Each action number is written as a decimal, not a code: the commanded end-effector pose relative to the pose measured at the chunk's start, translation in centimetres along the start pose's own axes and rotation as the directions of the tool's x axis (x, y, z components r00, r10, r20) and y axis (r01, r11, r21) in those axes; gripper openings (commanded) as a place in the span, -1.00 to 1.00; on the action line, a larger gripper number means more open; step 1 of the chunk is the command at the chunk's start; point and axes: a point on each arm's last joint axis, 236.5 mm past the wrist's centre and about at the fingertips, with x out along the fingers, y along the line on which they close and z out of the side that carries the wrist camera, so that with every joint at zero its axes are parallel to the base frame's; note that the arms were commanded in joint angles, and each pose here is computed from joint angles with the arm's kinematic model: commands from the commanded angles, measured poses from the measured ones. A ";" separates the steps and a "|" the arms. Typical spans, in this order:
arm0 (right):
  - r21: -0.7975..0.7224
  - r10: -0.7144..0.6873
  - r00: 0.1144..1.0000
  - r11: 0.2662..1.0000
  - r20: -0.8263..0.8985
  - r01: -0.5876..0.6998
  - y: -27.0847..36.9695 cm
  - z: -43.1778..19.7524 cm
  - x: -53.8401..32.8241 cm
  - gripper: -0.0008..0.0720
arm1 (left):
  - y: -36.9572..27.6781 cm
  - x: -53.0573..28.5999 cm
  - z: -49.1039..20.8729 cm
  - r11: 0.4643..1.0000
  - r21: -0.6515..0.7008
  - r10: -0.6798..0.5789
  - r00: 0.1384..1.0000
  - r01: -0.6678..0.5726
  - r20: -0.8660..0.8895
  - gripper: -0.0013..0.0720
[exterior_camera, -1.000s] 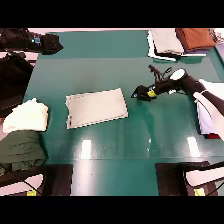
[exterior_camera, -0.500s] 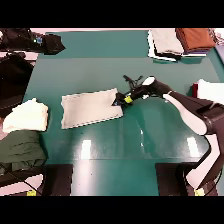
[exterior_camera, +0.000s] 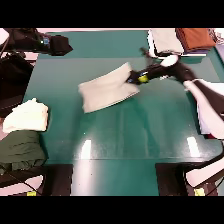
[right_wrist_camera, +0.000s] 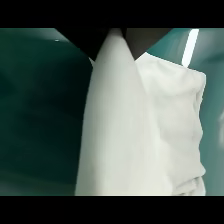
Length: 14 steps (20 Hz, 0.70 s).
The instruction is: Fold the shirts.
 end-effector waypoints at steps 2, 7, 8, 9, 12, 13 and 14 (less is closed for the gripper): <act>0.151 -0.267 0.942 0.959 0.201 0.240 -11.7 3.4 -14.7 -0.92 | -4.5 0.8 0.3 0.996 0.054 -0.074 0.997 0.072 0.031 -0.90; 0.435 -0.487 0.782 0.845 0.388 0.311 -23.3 2.7 -30.7 -0.92 | -6.6 1.0 0.6 0.992 0.060 -0.113 0.992 0.109 0.056 -0.89; 0.481 -0.526 0.746 0.819 0.408 0.315 -25.2 2.2 -33.0 -0.92 | -6.6 1.0 0.6 0.993 0.054 -0.112 0.992 0.109 0.057 -0.89; 0.517 -0.554 0.719 0.797 0.420 0.313 -26.7 1.5 -34.9 -0.92 | -6.6 1.0 0.6 0.993 0.049 -0.112 0.992 0.109 0.056 -0.89; 0.556 -0.575 0.654 0.785 0.491 0.273 -28.0 1.9 -38.4 -0.92 | -6.6 1.0 0.6 0.993 0.038 -0.112 0.992 0.110 0.057 -0.90; 0.544 -0.575 0.637 0.792 0.513 0.277 -27.7 2.5 -39.2 -0.92 | -6.6 1.0 0.6 0.993 0.035 -0.111 0.992 0.109 0.056 -0.89; 0.526 -0.576 0.623 0.799 0.529 0.291 -27.2 3.2 -40.1 -0.92 | -6.6 1.0 0.6 0.993 0.035 -0.111 0.992 0.109 0.056 -0.89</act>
